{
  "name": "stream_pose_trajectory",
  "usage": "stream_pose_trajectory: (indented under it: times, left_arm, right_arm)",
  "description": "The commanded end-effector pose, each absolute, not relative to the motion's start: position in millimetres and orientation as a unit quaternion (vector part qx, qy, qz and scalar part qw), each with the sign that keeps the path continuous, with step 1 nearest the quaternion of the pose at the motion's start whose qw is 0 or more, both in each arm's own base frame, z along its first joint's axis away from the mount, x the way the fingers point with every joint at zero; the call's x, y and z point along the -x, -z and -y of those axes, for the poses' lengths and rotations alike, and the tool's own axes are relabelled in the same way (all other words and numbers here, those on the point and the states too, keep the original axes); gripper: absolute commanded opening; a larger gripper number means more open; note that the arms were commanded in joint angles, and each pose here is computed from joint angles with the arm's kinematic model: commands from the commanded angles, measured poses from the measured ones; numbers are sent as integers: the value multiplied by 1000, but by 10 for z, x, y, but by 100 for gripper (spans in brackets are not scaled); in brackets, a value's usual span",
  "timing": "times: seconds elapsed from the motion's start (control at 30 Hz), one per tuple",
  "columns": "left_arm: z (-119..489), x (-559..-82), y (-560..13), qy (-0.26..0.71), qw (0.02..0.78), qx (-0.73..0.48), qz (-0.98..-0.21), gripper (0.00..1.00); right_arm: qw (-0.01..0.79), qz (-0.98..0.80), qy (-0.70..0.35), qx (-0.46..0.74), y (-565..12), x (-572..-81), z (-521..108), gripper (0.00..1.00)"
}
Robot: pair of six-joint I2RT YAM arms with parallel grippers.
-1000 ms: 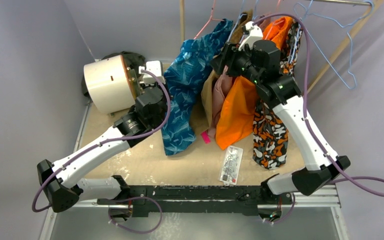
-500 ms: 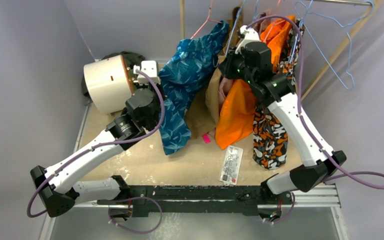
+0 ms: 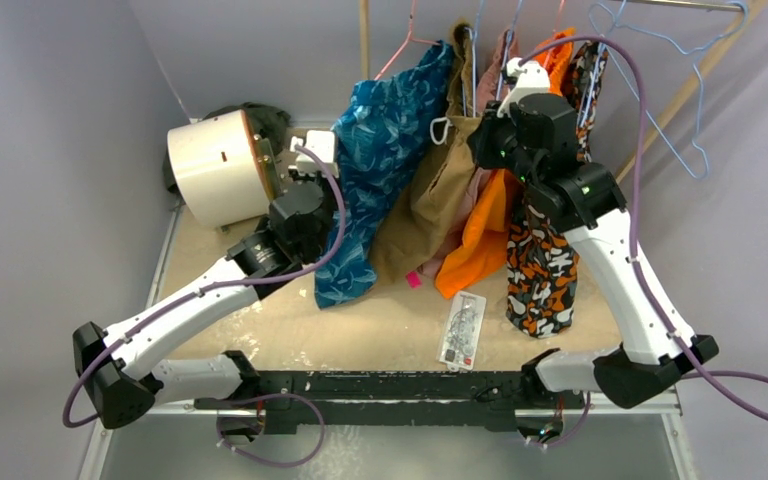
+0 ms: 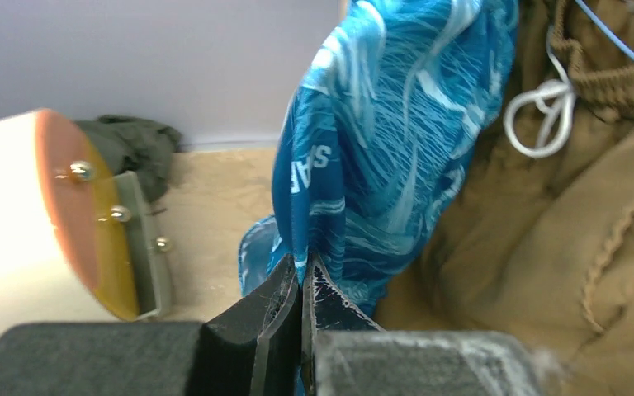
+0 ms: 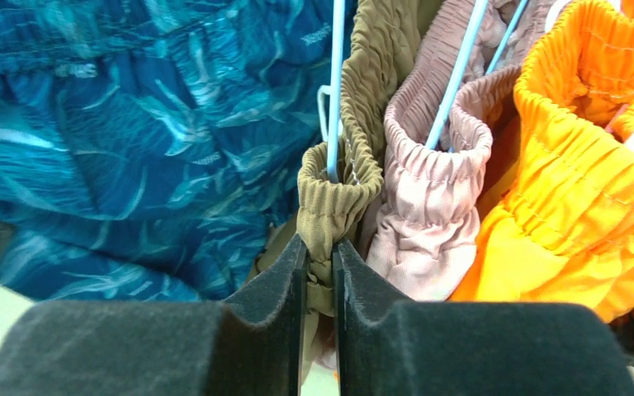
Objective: Place the shorts on the hanger
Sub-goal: Adjust the shorts on the hanger.
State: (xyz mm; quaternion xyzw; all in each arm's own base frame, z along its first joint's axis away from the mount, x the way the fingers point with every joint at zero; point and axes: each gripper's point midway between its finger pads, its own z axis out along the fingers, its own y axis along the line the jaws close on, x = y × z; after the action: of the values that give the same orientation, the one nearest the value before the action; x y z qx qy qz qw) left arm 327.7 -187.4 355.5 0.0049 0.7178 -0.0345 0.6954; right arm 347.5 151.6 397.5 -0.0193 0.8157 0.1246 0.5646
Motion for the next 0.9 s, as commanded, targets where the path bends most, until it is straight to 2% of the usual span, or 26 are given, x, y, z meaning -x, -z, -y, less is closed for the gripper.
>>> stream_pose_trajectory:
  times: [0.0, 0.2, 0.3, 0.4, 0.47, 0.53, 0.87]
  left_arm:
    - [2353, -3259, -3459, 149, 683, -48, -714, 5]
    - [3054, -3057, -3275, 301, 625, -129, -708, 15]
    - [3354, -2876, -3279, 377, 592, -168, -692, 22]
    - [3531, -2676, -3302, 433, 559, -203, -677, 35]
    - [3523, -2581, -3297, 443, 546, -214, -678, 51]
    - [3423, -2517, -3279, 437, 544, -212, -684, 62]
    - [2532, -2071, -3312, 377, 569, -185, -707, 73]
  right_arm:
    - [578, -800, -157, 41, -4165, -3385, -1592, 21]
    - [582, -790, -184, 48, -4337, -3237, -1614, 55]
    - [592, -779, -200, 52, -4511, -3117, -1599, 63]
    - [608, -758, -228, 61, -4765, -2967, -1611, 66]
    - [617, -739, -260, 75, -4928, -2868, -1684, 68]
    - [619, -722, -298, 89, -5072, -2799, -1798, 68]
    - [620, -693, -346, 122, -5317, -3036, -2159, 69]
